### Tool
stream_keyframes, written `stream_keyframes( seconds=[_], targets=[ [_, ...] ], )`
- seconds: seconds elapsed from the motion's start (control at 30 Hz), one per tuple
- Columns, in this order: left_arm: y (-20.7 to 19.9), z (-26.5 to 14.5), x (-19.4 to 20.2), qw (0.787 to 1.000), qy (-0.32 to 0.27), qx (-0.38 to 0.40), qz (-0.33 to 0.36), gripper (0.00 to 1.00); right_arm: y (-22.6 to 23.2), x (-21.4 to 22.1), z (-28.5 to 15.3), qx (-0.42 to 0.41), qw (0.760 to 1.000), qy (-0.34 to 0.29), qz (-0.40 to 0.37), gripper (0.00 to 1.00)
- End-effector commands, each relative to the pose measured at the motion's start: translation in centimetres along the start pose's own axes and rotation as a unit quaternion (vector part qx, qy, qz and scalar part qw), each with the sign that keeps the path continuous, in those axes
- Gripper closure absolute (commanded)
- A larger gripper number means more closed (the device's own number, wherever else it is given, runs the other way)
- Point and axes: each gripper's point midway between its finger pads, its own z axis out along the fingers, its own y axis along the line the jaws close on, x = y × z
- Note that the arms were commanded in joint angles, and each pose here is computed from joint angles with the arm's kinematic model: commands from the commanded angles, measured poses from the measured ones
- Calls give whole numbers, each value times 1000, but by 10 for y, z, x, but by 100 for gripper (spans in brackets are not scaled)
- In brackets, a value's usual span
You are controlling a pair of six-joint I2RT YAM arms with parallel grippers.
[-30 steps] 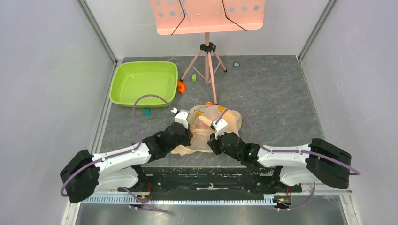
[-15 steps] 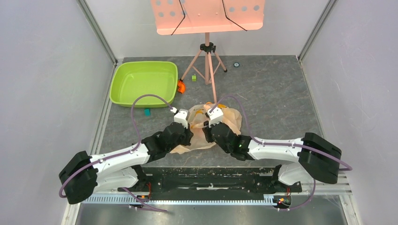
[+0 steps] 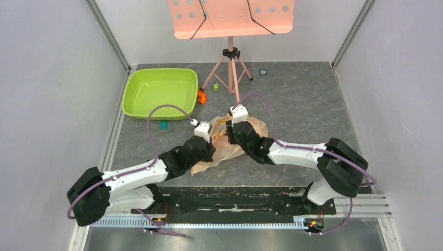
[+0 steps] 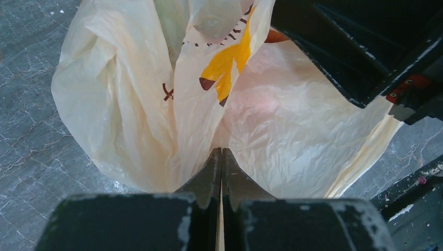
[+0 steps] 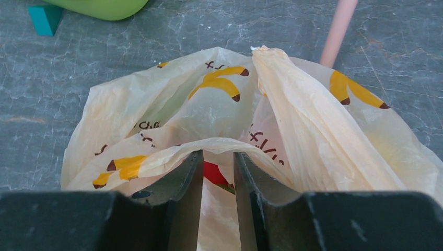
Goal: Take the fake fruits out of the plastic bag
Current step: Adjust the plastic bag at the center of the board.
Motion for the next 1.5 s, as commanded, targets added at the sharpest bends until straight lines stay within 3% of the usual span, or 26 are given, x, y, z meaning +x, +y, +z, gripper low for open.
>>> stream_keyframes(
  seconds=[0.0, 0.1, 0.3, 0.53, 0.83, 1.17, 1.47],
  targets=[
    [-17, -2, -36, 999, -47, 17, -14, 98, 14, -17, 2, -34, 999, -15, -6, 70],
    [-33, -7, -61, 997, -67, 37, -15, 98, 20, -16, -4, -61, 998, -18, -1, 72],
    [-68, -10, -97, 993, -77, 84, -22, 98, 27, -12, -19, -97, 995, -13, 14, 89],
    [-76, 9, -69, 995, -31, 96, -25, 98, 13, -4, -34, -82, 996, 0, 22, 99],
    [-70, 21, -43, 996, -12, 86, -16, 98, 5, -5, -39, -67, 998, 5, 19, 100],
    [-54, 45, -67, 998, -60, 12, 8, 98, 0, -2, -45, -62, 998, 6, 19, 100],
    [-54, 62, -92, 996, -89, -7, 3, 98, -5, 9, -47, -56, 998, 17, 22, 100]
  ],
)
